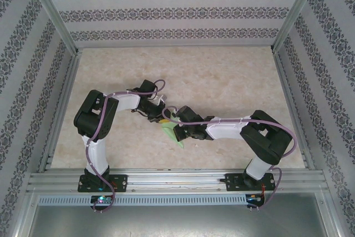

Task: Fold a paper plane with a square sheet of paper (fold left side to right side)
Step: Third fold the triangle at the center of the table.

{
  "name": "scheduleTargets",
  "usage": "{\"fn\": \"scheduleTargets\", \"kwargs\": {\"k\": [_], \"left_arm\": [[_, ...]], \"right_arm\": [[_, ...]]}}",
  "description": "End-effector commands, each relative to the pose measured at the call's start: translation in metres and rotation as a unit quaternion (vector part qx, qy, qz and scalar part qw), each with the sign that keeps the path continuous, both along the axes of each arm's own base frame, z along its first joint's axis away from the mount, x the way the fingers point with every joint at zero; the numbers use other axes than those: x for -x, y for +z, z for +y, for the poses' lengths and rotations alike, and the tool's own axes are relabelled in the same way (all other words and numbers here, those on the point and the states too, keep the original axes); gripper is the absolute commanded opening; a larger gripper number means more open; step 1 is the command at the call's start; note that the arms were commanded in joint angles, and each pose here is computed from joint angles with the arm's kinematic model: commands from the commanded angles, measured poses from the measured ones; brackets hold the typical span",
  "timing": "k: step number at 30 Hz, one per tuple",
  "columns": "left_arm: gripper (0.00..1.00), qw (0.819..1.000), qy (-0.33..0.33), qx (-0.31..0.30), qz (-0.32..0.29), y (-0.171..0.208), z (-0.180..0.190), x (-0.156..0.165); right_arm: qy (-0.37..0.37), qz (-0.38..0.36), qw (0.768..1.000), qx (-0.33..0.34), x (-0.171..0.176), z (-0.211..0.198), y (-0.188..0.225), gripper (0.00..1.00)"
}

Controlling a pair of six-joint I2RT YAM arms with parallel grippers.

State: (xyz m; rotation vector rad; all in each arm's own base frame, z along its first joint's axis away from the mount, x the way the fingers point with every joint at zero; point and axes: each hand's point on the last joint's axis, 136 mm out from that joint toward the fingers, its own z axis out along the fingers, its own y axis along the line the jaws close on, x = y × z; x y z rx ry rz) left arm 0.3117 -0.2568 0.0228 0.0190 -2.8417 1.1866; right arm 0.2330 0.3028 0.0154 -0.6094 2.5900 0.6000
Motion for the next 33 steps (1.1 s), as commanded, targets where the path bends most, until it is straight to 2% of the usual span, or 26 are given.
{"fn": "scheduleTargets", "kwargs": {"k": [1,7,13,22,28,33], "left_arm": [[0.2,0.999,0.002,-0.035,-0.029,0.012,0.006,-0.012],[0.19,0.996,0.028,-0.032,-0.08,0.044,0.022,-0.033],[0.07,0.992,0.055,-0.025,-0.11,0.062,0.043,-0.016],[0.04,0.994,0.055,0.068,-0.06,0.064,0.029,0.044],[0.04,0.996,0.034,0.076,-0.035,0.053,0.009,0.066],[0.04,0.996,0.035,0.069,-0.034,0.047,0.001,0.064]], "right_arm": [[0.002,0.032,0.999,0.026,0.01,-0.011,-0.018,0.0],[0.001,0.038,0.999,0.026,0.012,-0.012,-0.021,0.0],[0.001,0.043,0.999,0.023,0.014,-0.013,-0.022,0.0],[0.001,0.056,0.998,0.006,0.018,-0.015,-0.024,0.0],[0.003,0.062,0.998,0.005,0.018,-0.015,-0.026,0.0],[0.001,0.062,0.998,0.008,0.018,-0.016,-0.027,0.0]]}}
